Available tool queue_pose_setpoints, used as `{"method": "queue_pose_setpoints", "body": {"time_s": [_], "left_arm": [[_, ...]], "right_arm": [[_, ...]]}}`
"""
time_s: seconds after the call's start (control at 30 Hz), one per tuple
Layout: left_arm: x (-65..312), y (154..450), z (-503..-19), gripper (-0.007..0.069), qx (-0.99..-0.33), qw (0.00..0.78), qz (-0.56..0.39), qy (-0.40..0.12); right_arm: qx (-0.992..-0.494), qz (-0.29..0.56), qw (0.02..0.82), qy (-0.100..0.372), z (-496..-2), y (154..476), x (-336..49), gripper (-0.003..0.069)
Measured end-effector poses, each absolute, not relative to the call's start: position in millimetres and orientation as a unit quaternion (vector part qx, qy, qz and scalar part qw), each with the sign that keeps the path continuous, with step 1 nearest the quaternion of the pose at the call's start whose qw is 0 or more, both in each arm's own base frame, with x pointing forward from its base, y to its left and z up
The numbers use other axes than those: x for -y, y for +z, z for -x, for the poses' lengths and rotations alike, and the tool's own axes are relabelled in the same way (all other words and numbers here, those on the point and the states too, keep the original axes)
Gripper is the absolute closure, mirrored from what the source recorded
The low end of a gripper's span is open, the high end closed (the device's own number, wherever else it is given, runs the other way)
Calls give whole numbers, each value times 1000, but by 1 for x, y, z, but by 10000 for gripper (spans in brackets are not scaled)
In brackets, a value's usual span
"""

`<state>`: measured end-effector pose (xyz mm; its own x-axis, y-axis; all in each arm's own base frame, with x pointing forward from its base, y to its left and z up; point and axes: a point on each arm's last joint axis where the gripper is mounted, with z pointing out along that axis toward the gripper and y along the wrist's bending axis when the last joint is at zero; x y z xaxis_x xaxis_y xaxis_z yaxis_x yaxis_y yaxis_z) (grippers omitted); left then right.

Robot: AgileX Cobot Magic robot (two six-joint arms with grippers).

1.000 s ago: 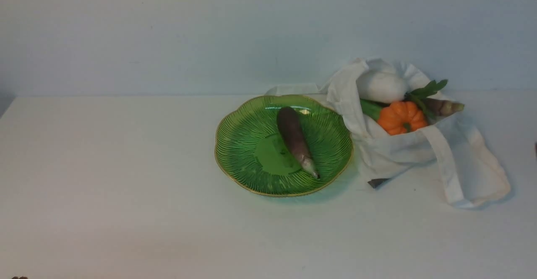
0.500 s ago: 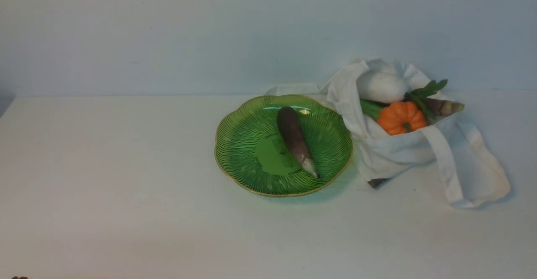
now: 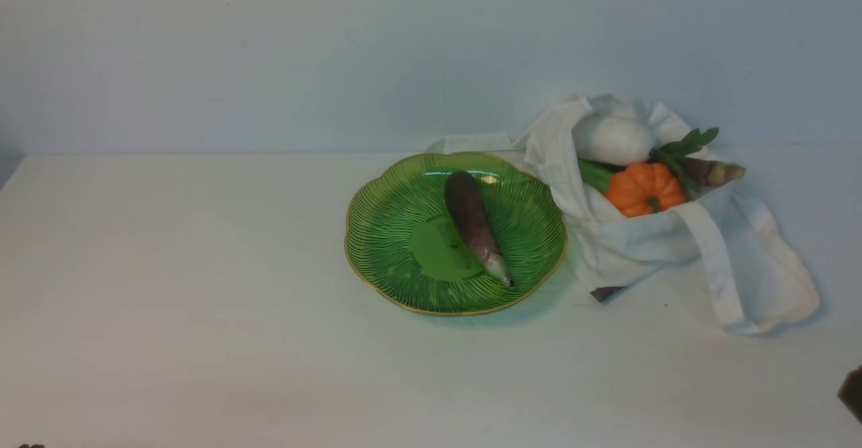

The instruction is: Take vegetables from cloth bag on white table place on plate.

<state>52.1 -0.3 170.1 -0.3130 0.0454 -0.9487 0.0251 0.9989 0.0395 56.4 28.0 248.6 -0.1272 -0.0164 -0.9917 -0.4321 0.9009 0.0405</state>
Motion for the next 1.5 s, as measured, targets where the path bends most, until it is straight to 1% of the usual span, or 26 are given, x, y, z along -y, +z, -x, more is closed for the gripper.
{"method": "queue_pose_setpoints", "body": {"time_s": [0.23,0.4,0.5,0.67,0.83,0.93,1.07,1.33,1.5], "left_arm": [[0,170,-52,630,-810,586,-22,9],[0,170,-52,630,-810,586,-22,9],[0,170,-52,630,-810,586,-22,9],[0,170,-52,630,-810,586,-22,9],[0,170,-52,630,-810,586,-22,9],[0,170,-52,630,-810,586,-22,9],[0,170,-52,630,-810,586,-22,9],[0,170,-52,630,-810,586,-22,9],[0,170,-52,630,-810,586,-22,9]], "right_arm": [[-733,156,643,155,-57,248,-28,674],[-721,172,660,120,-54,247,-24,674],[-723,163,665,96,-54,242,-21,674],[-744,123,655,52,-56,217,-14,674],[-752,88,653,18,-54,194,-8,674],[-764,67,641,9,-55,182,-6,674],[-765,54,642,0,-55,182,-4,674],[-769,51,637,-3,-55,181,-3,674],[-770,37,636,-15,-55,181,-1,674]]}}
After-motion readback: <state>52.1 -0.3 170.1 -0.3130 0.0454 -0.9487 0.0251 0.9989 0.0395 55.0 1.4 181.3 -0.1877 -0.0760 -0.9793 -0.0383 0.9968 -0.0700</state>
